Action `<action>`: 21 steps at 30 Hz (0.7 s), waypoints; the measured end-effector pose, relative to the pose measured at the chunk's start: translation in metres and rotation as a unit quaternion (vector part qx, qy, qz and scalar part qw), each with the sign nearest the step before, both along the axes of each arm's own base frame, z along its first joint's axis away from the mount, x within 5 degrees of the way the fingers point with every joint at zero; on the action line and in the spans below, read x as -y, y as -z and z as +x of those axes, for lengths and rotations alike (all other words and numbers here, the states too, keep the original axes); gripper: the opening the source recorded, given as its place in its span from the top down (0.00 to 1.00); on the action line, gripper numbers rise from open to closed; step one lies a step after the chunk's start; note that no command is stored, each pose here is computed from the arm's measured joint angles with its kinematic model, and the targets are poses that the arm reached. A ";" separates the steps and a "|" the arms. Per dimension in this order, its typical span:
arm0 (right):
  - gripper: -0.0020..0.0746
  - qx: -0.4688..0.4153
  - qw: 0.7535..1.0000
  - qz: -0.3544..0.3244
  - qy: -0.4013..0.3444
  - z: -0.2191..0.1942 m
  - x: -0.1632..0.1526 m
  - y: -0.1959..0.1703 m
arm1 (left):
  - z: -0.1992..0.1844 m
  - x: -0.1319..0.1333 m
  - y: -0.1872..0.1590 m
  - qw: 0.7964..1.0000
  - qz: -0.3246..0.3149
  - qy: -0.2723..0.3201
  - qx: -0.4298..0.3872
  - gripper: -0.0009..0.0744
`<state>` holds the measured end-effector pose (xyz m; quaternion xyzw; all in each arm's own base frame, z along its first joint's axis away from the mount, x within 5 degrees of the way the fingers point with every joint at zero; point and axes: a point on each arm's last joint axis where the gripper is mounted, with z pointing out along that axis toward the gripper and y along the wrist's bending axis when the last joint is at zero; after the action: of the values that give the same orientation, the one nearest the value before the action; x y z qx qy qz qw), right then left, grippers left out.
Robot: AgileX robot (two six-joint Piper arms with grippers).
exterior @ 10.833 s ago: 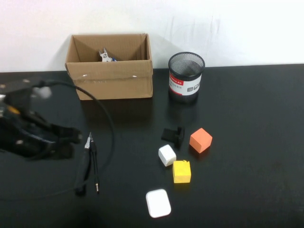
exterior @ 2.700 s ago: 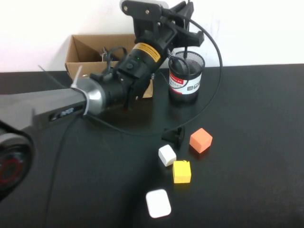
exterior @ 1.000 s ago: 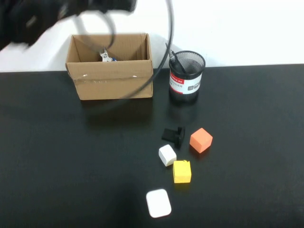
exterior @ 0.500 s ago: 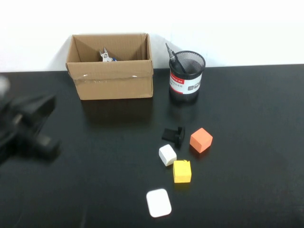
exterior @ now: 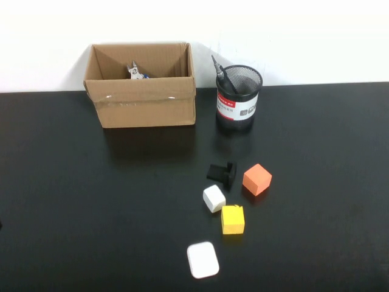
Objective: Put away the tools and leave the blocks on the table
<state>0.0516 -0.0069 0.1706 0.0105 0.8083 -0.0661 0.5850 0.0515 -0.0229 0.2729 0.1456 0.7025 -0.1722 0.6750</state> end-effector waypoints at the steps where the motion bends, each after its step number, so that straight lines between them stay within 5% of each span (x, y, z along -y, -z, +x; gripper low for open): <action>1: 0.99 0.000 1.000 0.000 0.000 0.000 0.000 0.000 | -0.002 -0.001 0.001 1.000 -0.002 -0.001 0.002 0.99; 21: 0.99 0.000 1.000 0.000 0.000 0.000 0.000 0.000 | -0.001 -0.002 0.013 1.000 0.013 -0.018 -0.001 0.99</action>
<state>0.0516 -0.0069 0.1706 0.0105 0.8083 -0.0661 0.5850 0.0510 -0.0205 0.2599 0.1413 0.7076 -0.1512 0.6756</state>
